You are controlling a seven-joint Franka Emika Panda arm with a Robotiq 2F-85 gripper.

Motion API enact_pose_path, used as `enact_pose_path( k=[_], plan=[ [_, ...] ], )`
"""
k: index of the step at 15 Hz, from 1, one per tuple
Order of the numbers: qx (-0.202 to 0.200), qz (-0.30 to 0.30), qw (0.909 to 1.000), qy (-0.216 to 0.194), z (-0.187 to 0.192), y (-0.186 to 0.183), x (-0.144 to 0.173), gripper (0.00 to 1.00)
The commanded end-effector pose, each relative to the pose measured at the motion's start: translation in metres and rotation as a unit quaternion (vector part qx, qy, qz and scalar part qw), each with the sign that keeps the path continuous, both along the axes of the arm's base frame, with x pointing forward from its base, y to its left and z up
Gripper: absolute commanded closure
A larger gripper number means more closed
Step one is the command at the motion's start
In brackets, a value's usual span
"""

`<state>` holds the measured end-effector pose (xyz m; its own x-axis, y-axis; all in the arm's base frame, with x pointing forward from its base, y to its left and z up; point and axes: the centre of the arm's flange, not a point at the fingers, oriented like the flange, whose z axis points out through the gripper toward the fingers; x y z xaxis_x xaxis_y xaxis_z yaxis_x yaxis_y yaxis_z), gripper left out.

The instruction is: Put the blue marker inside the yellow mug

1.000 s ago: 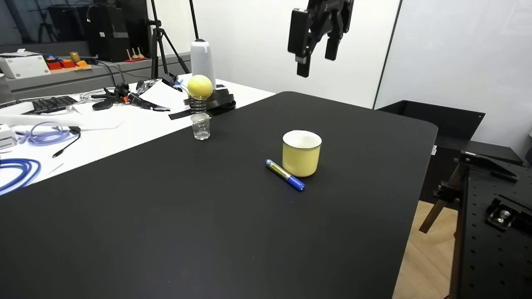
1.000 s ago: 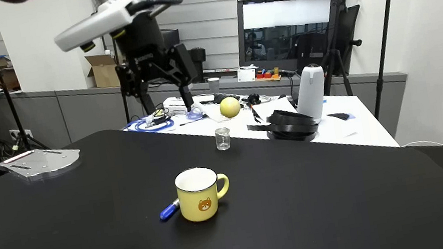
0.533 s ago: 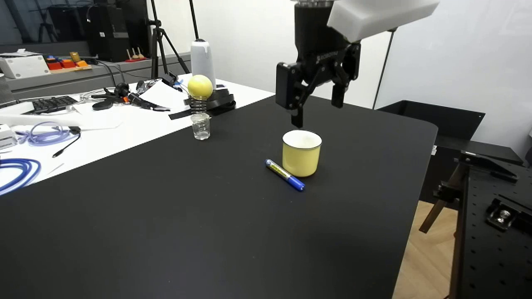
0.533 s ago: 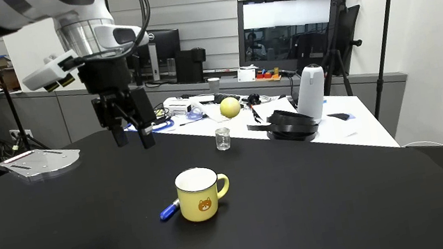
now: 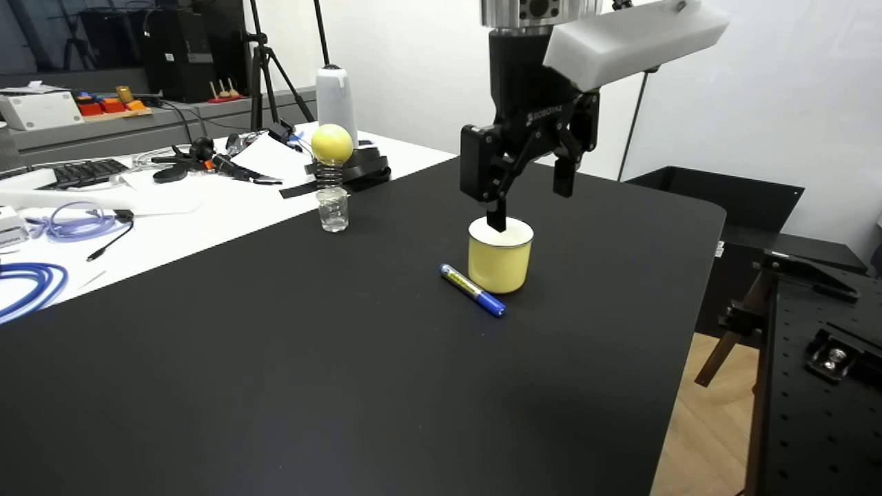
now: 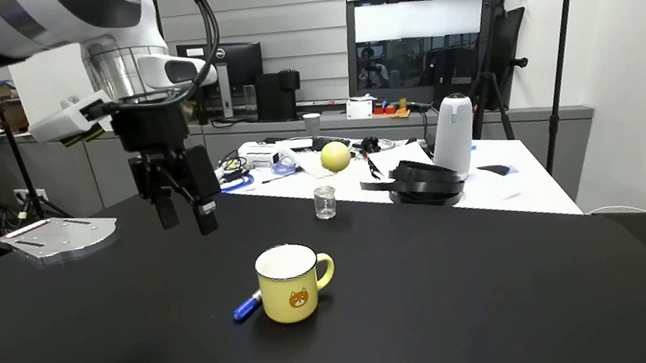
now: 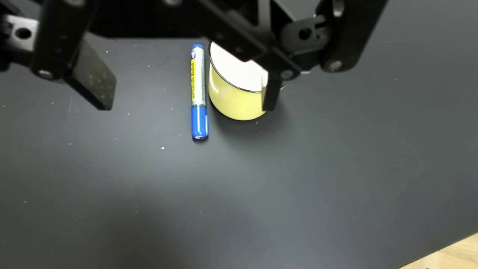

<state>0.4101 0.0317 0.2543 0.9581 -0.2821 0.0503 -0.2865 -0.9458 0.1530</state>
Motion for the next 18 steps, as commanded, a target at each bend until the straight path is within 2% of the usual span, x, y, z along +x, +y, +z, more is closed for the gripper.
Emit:
enact_pose_path(
  k=[1,4,8,13,18],
  plan=[
    [0.047,0.039,0.9978,0.026,-0.028,-0.012,0.014,0.0],
    [0.083,0.064,0.993,0.054,-0.064,-0.025,0.023,0.0],
    [0.084,0.064,0.9915,0.075,-0.101,-0.03,0.029,0.0],
    [0.043,0.036,0.9976,0.04,-0.123,-0.028,0.041,0.0],
    [0.021,0.025,0.9994,0.01,-0.142,-0.028,0.048,0.0]
  ],
)
